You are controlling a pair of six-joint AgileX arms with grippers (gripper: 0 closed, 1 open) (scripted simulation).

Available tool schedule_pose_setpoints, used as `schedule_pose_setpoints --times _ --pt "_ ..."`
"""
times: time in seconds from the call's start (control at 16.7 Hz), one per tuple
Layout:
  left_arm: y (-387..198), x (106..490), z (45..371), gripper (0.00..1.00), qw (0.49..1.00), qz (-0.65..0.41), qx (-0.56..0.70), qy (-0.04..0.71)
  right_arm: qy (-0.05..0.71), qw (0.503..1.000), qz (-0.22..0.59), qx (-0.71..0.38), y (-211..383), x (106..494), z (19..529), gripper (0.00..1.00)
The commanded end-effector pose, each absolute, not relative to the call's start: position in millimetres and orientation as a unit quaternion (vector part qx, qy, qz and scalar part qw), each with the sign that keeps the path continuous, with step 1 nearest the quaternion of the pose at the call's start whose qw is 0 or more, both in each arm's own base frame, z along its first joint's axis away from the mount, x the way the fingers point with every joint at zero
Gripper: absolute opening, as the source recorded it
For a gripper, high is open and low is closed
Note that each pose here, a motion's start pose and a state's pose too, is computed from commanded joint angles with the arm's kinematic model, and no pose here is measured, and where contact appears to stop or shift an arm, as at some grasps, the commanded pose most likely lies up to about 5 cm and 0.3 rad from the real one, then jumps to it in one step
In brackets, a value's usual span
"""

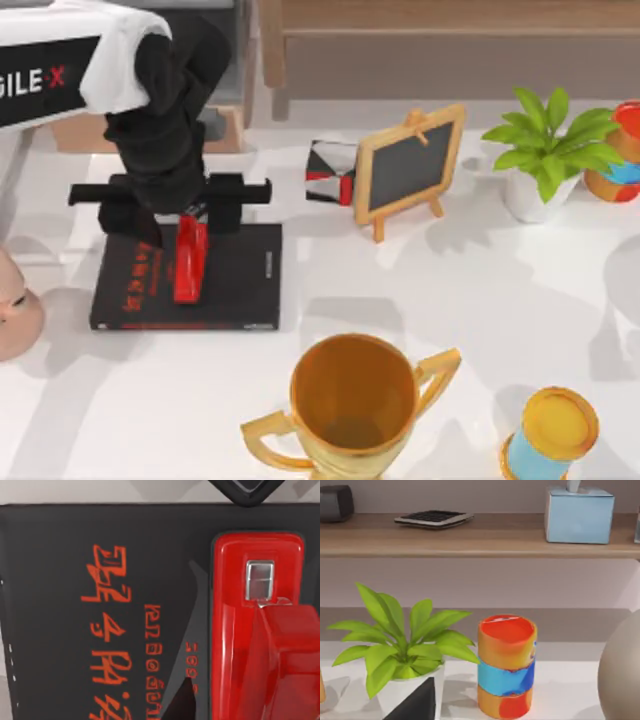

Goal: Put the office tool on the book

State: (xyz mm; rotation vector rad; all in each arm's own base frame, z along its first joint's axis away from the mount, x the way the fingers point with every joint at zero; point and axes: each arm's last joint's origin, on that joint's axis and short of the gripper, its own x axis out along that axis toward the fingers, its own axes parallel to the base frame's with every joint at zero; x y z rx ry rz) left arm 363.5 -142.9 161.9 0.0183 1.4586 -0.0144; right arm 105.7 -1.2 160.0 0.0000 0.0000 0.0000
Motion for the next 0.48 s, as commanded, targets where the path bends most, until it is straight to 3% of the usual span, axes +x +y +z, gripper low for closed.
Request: schedule_pose_setpoints --times 0.12,0.48 --pt "-142.9 363.5 161.9 0.98 0.746 -0.007 0.008 0.666 0.000 1.000 0.000 0.000 -1.2 105.7 160.0 1.00" --pt "-142.9 363.5 161.9 1.00 0.746 -0.007 0.008 0.666 0.000 1.000 0.000 0.000 -1.2 105.7 160.0 1.00"
